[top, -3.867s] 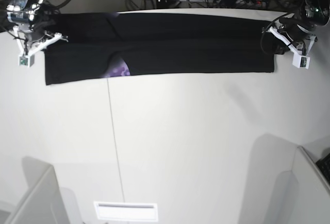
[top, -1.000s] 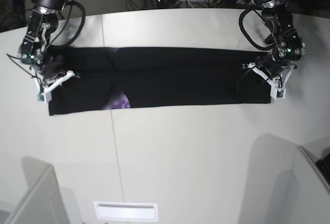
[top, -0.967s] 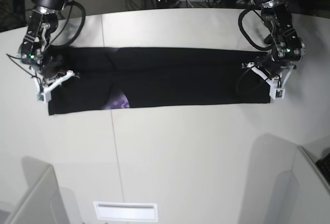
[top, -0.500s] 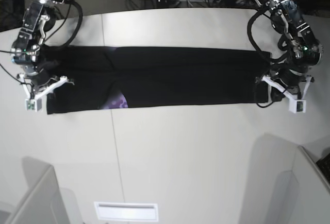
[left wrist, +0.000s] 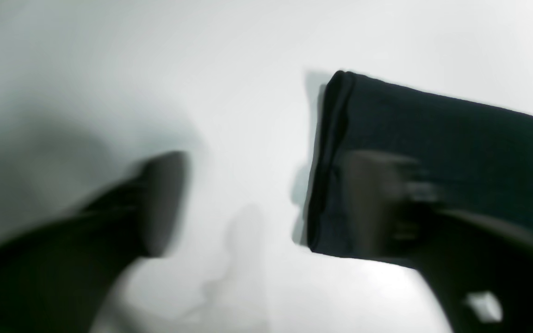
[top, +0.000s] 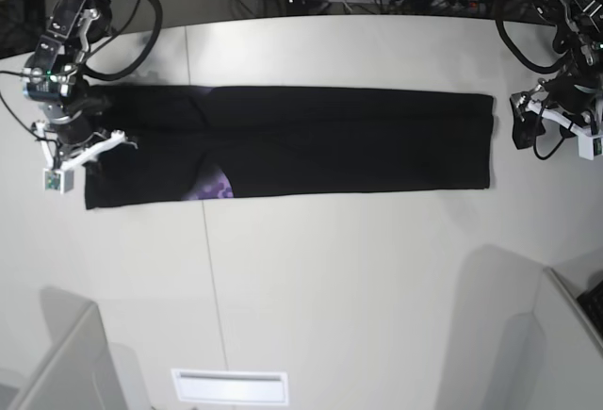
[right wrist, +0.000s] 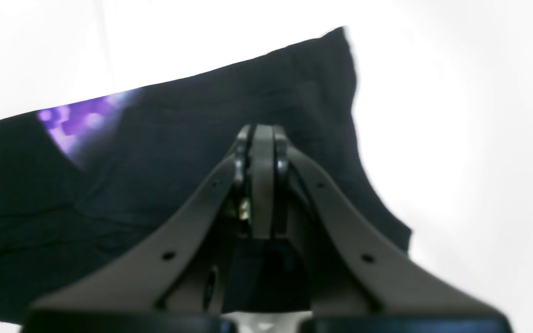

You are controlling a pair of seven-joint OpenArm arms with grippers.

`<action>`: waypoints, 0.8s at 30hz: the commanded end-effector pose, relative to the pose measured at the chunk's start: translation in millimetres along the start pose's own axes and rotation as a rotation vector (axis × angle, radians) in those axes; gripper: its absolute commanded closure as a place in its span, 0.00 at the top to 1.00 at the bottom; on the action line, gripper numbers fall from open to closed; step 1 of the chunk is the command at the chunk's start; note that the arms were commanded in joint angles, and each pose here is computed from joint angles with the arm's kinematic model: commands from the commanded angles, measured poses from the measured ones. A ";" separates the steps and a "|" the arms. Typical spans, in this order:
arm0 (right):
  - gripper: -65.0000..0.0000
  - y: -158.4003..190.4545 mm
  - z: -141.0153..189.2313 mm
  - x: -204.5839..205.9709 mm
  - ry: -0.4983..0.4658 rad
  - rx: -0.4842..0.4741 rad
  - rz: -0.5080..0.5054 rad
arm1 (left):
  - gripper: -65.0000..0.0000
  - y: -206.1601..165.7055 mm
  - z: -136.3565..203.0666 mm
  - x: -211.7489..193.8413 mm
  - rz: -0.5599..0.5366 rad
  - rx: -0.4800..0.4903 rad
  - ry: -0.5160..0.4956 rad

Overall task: Fold the T-shirt properly
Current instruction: 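Release the strip ends and regrasp them with both grippers, then lift the strip end with the left gripper and carry it toward the right gripper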

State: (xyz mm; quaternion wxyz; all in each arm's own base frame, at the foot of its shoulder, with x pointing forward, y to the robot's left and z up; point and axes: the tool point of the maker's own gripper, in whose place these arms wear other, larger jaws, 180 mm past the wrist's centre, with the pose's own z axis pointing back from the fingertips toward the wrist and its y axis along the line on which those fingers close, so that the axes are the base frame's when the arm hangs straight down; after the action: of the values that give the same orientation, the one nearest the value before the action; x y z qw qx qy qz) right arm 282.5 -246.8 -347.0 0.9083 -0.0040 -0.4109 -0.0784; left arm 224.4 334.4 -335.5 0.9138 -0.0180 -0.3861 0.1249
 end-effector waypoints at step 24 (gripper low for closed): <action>0.00 6.1 6.7 -15.8 0.014 0.013 0.002 | 0.61 -55.1 -74.0 -64.5 0.113 -0.198 0.127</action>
State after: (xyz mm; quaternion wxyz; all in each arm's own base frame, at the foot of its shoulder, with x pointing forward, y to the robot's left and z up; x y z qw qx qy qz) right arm 260.6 -237.5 -366.4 0.9213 0.0030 -0.3811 -0.0775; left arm 251.3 271.8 -420.3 0.9141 -0.1396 -0.3549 0.1375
